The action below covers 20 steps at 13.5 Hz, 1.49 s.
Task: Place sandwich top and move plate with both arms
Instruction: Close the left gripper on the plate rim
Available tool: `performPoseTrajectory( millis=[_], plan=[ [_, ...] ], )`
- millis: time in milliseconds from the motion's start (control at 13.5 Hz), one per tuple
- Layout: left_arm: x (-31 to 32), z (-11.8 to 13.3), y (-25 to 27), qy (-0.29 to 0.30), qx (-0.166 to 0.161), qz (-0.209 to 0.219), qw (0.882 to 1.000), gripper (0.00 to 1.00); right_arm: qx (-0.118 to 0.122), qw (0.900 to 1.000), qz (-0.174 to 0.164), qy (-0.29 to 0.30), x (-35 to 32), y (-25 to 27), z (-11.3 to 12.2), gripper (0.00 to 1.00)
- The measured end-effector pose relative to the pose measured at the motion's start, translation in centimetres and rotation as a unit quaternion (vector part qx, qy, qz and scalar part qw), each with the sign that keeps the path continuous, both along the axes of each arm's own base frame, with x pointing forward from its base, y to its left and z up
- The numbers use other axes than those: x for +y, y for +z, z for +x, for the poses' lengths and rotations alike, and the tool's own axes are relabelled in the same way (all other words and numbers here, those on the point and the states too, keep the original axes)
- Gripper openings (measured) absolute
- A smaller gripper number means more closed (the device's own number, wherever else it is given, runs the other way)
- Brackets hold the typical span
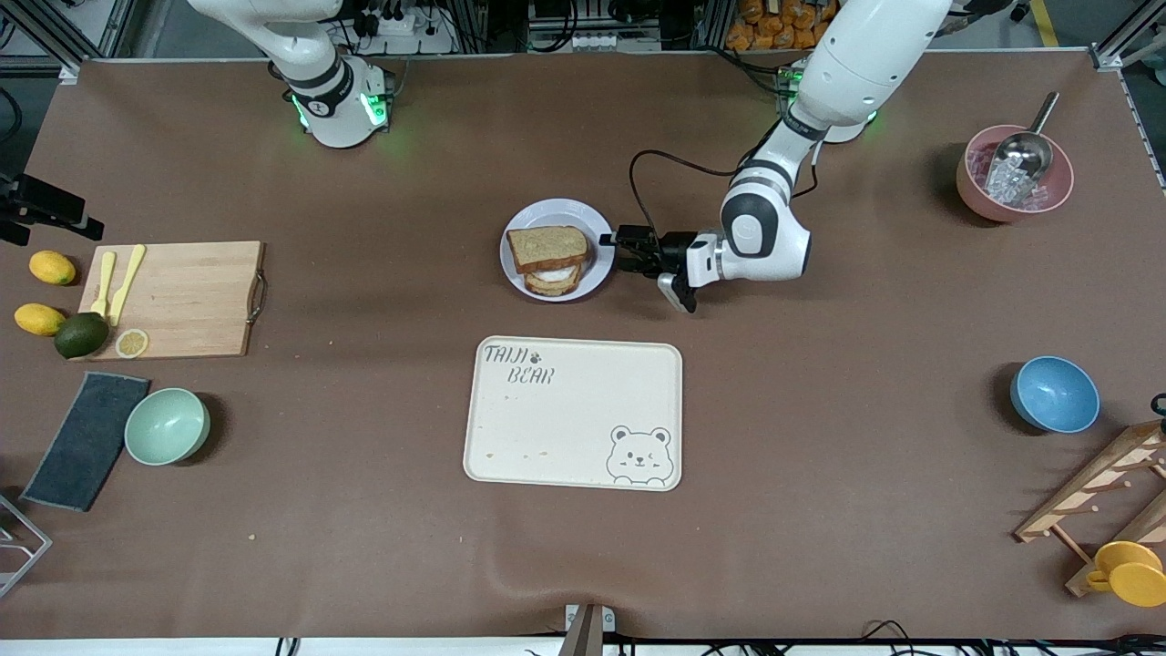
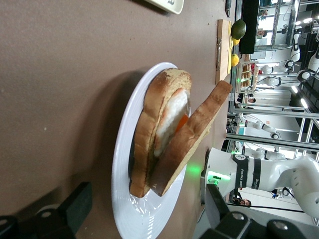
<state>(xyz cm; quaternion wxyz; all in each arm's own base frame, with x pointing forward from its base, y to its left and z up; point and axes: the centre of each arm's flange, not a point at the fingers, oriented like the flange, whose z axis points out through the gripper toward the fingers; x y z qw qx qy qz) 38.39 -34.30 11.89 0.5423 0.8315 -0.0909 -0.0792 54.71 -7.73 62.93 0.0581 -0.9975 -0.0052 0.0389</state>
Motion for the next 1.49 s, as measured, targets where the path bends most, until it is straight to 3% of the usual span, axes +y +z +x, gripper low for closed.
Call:
performPoseTrajectory(
  millis=[743,1263,1412,1486],
  plan=[
    [-1.2,-1.7,-1.4,0.017,-0.003,-0.023,1.0,1.0,0.001,1.0,0.004,0.0,0.1,-0.1,0.0,1.0],
    [-1.1,-2.2,-2.5,0.002,-0.037,-0.029,0.999,0.24,0.009,1.0,0.005,0.0,0.1,-0.9,0.1,1.0],
    [-1.0,-2.3,-2.8,0.003,-0.035,-0.028,0.999,0.06,0.009,1.0,0.005,0.0,0.1,-0.9,0.1,1.0],
    [-1.0,-2.4,-2.8,0.004,-0.035,-0.028,0.999,0.06,0.009,1.0,0.005,0.0,0.1,-1.0,0.1,1.0]
  ],
)
